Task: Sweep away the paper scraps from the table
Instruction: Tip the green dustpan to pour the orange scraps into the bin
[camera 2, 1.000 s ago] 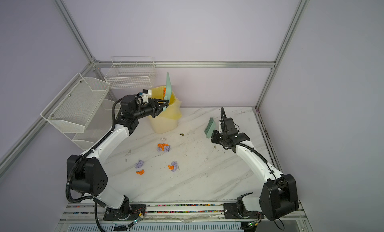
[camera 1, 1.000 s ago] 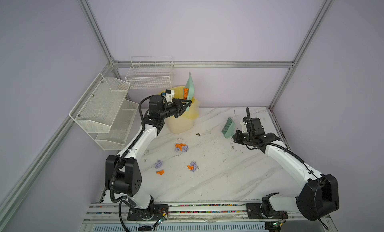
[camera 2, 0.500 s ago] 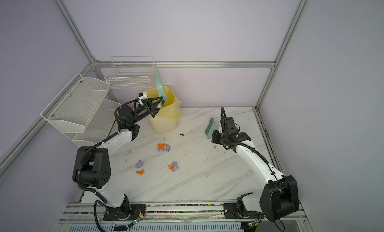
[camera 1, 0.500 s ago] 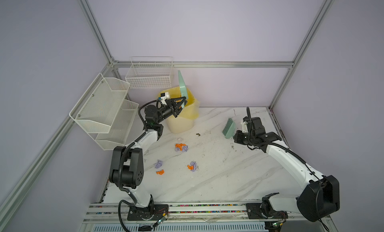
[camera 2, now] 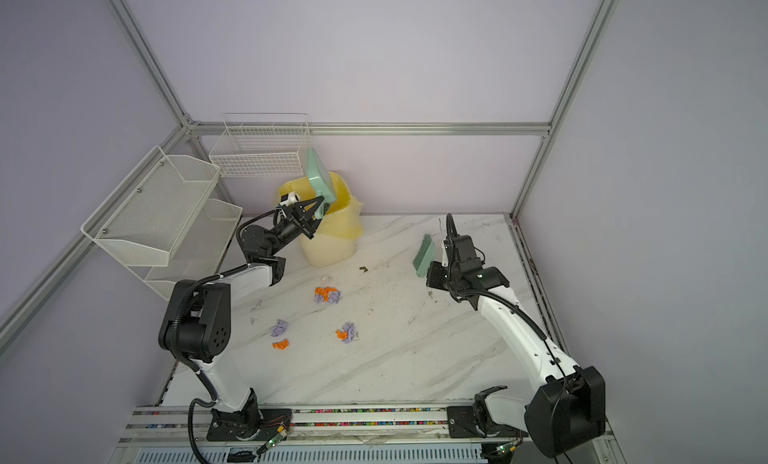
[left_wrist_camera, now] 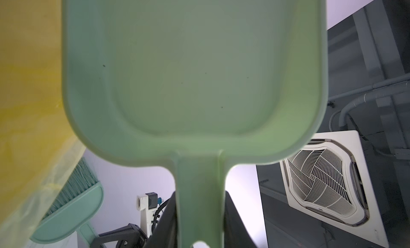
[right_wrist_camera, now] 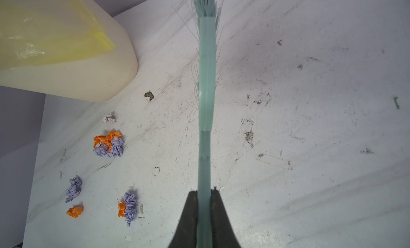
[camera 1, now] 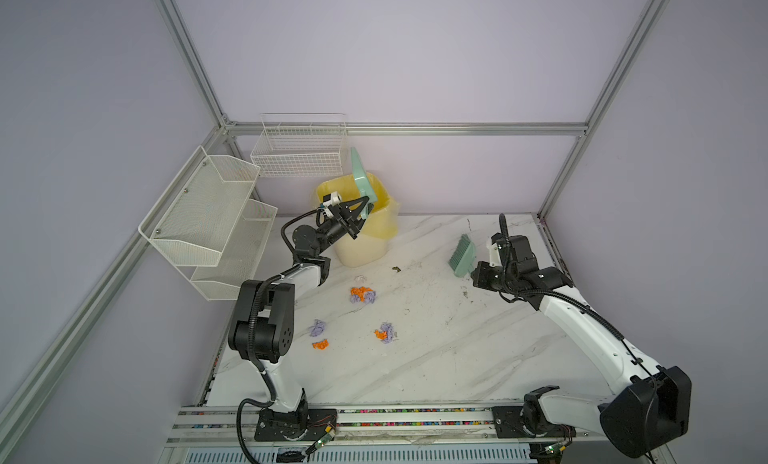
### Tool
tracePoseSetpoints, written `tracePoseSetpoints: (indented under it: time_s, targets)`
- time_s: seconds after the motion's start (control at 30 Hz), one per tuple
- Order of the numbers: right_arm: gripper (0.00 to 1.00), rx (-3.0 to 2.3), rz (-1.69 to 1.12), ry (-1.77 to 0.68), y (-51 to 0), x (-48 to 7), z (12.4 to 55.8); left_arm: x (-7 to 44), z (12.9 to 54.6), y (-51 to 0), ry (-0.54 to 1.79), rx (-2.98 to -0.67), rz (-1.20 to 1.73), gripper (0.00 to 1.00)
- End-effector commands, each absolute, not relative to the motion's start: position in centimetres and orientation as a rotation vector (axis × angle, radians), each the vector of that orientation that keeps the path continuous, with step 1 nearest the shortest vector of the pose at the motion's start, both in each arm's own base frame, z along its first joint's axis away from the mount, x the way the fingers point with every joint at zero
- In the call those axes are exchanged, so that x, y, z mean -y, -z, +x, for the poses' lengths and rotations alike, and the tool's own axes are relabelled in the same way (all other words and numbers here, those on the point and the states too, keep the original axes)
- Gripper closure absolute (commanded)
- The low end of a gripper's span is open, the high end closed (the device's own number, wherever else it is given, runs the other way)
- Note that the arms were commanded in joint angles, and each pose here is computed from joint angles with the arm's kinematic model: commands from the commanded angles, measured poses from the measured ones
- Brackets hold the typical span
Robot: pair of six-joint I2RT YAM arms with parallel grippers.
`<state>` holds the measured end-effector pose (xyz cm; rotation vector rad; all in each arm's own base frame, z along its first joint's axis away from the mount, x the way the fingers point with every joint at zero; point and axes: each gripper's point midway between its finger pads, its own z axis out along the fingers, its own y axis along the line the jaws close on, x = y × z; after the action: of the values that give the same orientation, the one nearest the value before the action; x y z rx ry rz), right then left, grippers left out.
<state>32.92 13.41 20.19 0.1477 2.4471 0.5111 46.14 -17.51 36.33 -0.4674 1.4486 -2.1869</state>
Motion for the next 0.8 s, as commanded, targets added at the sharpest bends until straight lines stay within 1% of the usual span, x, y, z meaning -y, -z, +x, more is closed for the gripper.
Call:
tracePoseSetpoints:
  time_s: [0.0,0.17,0.27,0.5,0.6,0.77]
  targets:
    - [1.0,-2.431,0.146,-0.493,-20.9,-13.0,32.7,16.9,44.5,-39.3,2.17,-1.359,-0.352,0.88]
    - [1.0,-2.424,0.146,-0.484,-21.5,-12.9,32.8,17.0,44.1,-38.7,2.122,-1.4,-0.356,0.88]
    - [1.0,-2.416,0.122,-0.453,-21.7,-12.6,32.8,17.7,43.9,-38.0,2.031,-1.505,-0.357,0.88]
    - [1.0,-2.403,0.114,-0.482,-21.4,-12.7,32.2,18.5,42.7,-37.0,1.78,-1.728,-0.318,0.87]
    - [1.0,-2.387,0.123,-0.461,-21.7,-12.3,32.2,18.4,42.1,-36.4,1.724,-1.773,-0.326,0.87]
    - [1.0,-2.384,0.103,-0.493,-21.9,-12.7,31.8,18.8,41.1,-35.9,1.644,-1.828,-0.326,0.87]
